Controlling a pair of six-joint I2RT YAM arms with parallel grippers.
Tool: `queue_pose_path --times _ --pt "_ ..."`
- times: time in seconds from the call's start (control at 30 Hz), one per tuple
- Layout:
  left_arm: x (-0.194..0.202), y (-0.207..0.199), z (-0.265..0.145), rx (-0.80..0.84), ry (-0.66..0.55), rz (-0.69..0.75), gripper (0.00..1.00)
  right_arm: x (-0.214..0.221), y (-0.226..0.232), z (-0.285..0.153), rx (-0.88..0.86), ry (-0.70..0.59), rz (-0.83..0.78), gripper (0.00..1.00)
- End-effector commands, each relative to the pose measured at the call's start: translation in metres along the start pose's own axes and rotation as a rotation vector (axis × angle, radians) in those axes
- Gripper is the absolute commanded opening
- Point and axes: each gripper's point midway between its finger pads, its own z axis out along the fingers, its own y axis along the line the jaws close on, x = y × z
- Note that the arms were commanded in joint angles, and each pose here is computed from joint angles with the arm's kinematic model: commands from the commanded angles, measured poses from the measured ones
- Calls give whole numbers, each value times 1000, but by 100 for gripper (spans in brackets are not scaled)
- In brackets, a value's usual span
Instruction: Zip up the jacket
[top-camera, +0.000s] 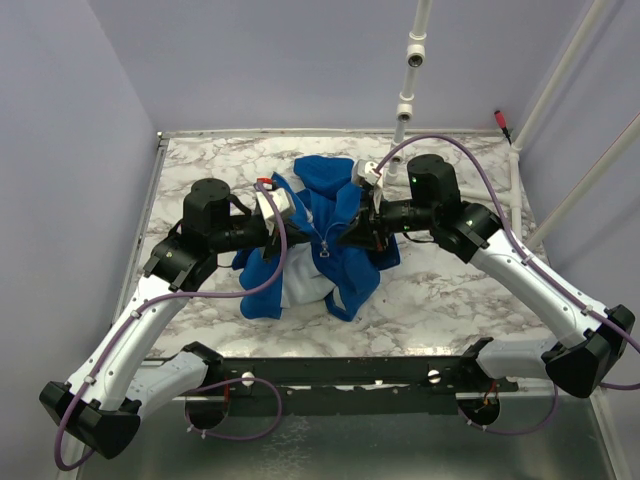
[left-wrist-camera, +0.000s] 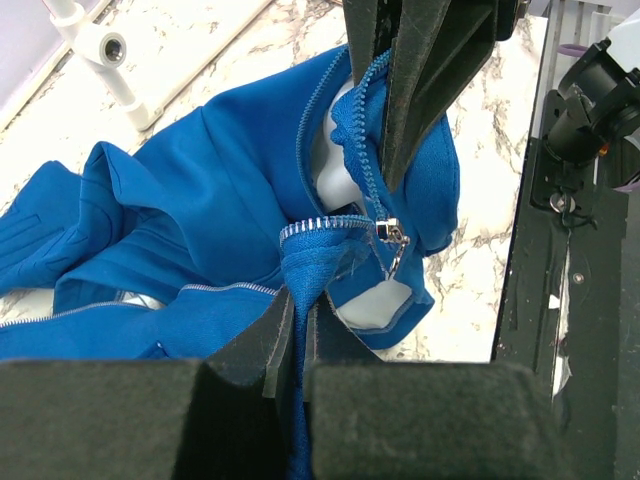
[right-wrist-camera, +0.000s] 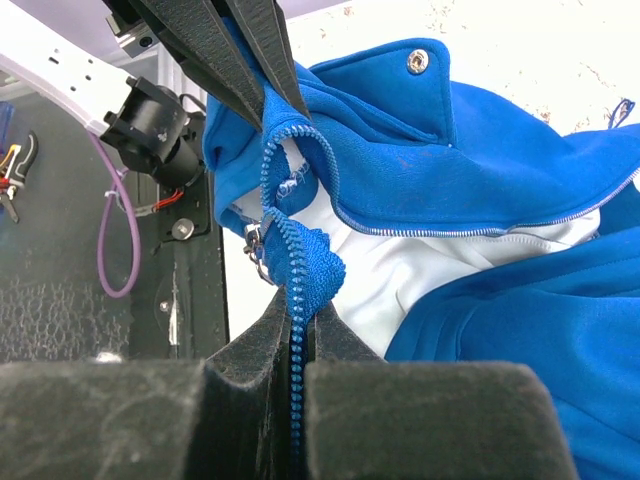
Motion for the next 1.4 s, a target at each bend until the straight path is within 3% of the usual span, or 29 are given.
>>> queue_pose_path --times 0.0,0.93,1.37 --pt "-7 -4 -2 19 -23 38 0 -26 4 -4 8 -67 -39 1" --pt "-9 -3 -3 15 -23 47 0 4 4 -5 27 2 10 1" --pt "-6 -4 -2 19 -20 45 0 -13 1 -4 30 -29 -11 1"
